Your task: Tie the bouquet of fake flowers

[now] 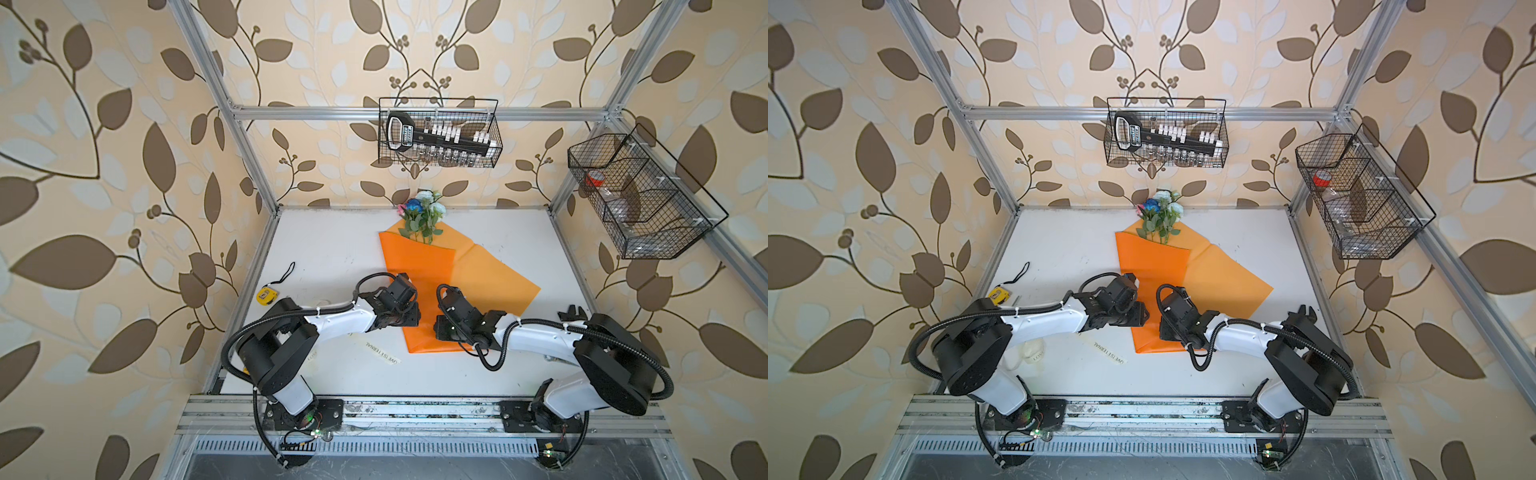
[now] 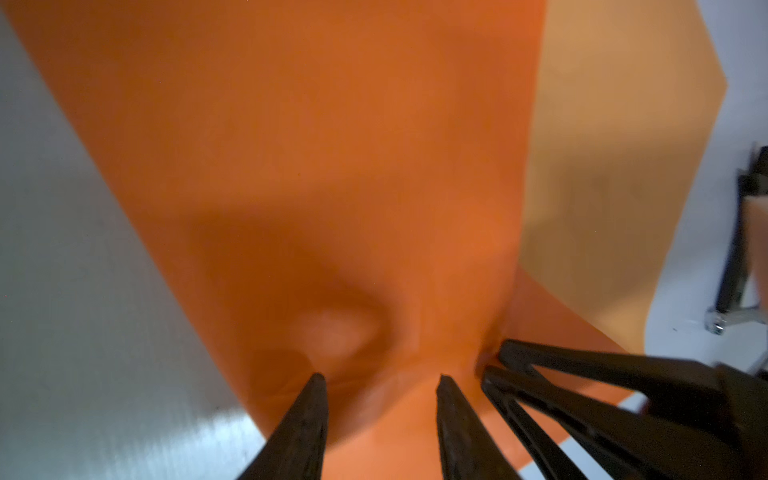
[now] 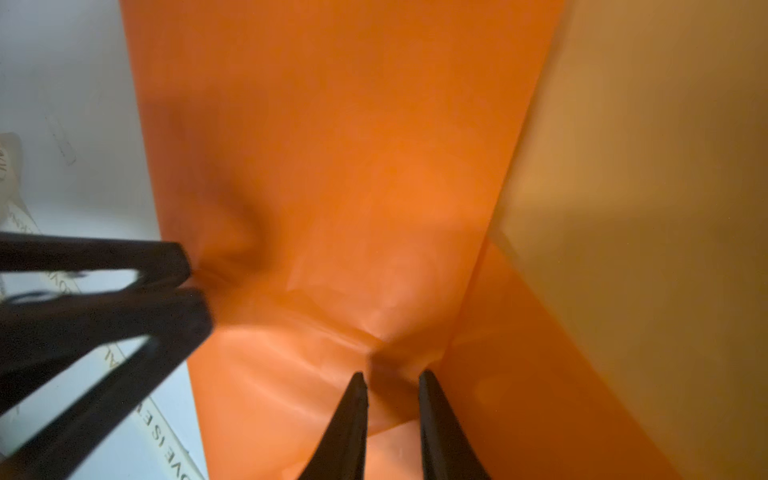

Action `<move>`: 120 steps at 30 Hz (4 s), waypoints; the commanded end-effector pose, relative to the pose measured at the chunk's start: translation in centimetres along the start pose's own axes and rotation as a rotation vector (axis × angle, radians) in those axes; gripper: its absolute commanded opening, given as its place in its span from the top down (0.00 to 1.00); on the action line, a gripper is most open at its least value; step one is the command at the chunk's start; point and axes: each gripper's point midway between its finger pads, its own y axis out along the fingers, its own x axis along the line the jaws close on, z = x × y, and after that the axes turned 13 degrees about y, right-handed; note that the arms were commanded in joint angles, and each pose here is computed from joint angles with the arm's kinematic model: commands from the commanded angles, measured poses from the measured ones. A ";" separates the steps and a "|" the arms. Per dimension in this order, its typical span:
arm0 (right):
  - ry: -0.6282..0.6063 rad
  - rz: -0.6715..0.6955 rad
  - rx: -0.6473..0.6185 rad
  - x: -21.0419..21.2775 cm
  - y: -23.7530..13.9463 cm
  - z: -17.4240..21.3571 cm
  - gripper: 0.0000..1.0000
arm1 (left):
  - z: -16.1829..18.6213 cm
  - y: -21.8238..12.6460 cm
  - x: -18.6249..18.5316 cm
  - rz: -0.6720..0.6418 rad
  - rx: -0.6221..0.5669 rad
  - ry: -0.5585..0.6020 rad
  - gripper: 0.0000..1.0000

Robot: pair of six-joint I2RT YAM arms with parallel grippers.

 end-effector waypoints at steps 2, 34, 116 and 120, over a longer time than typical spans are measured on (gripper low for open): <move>-0.013 0.025 -0.020 -0.6 -0.4 -0.4 0.75 | 0.9 -2.9 -1.0 0.075 0.010 0.014 0.59; 0.162 -0.091 -0.033 -2.6 -7.7 0.9 0.59 | 8.6 0.8 -1.0 0.178 0.305 -0.012 0.83; 0.086 0.256 -0.322 -5.0 -10.3 -2.0 1.00 | 4.1 2.1 -5.3 0.331 0.249 0.047 0.74; 0.131 0.218 -0.325 -5.4 -11.0 -1.8 1.00 | 3.6 1.7 -5.6 0.339 0.235 0.053 0.73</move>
